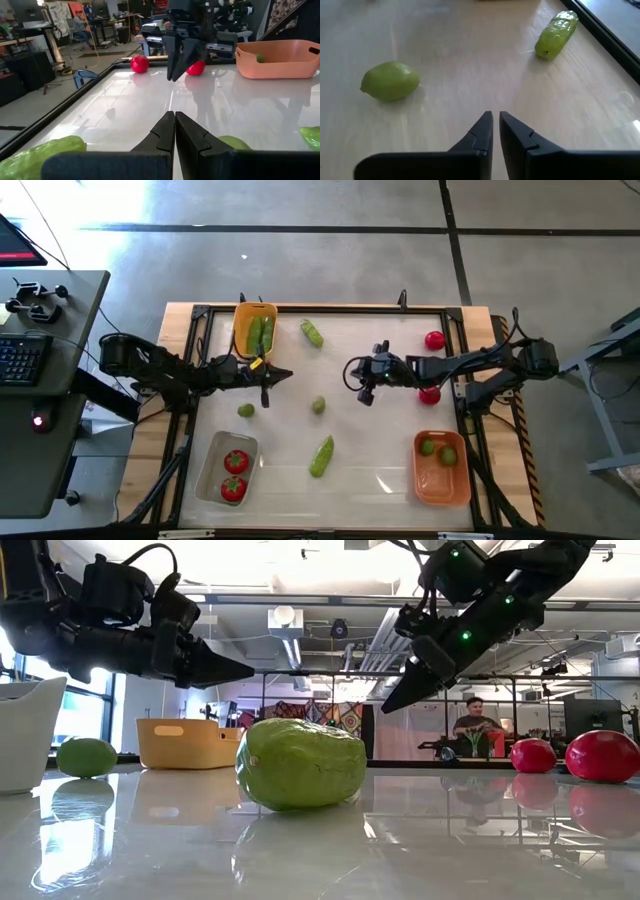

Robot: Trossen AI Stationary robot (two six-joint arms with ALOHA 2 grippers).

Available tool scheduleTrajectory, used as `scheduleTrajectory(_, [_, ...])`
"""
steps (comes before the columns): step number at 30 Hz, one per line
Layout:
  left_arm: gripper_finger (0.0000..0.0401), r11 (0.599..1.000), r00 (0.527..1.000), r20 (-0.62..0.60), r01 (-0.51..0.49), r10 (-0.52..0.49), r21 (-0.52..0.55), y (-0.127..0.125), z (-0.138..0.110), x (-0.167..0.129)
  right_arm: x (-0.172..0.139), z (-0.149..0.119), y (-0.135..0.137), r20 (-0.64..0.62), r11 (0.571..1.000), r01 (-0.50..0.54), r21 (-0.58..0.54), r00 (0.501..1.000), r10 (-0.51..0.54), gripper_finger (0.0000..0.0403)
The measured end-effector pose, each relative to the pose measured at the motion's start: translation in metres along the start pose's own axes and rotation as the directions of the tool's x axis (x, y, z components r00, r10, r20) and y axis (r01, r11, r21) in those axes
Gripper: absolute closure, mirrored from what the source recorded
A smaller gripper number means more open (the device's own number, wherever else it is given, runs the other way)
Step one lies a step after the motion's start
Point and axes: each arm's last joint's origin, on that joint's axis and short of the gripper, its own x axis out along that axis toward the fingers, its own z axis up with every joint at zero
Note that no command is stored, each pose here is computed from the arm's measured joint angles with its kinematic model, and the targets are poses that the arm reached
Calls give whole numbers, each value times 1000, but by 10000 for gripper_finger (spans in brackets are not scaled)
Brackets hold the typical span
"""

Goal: Sort produce into baskets
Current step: Put the top tomato into the gray bin

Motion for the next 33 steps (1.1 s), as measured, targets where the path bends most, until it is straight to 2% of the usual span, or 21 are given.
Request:
scheduleTrajectory(15, [401,1000,1000,3,-4,4,1,0,0,0,19,-7,13,15,1000,-19,-22,1000,20,270])
scheduleTrajectory(26, [401,1000,1000,6,-8,8,20,0,1,0,19,-3,13,51,1000,-21,-9,998,21,226])
scheduleTrajectory(33, [401,1000,1000,6,-8,8,27,0,1,0,19,-3,12,54,1000,3,16,999,-4,217])
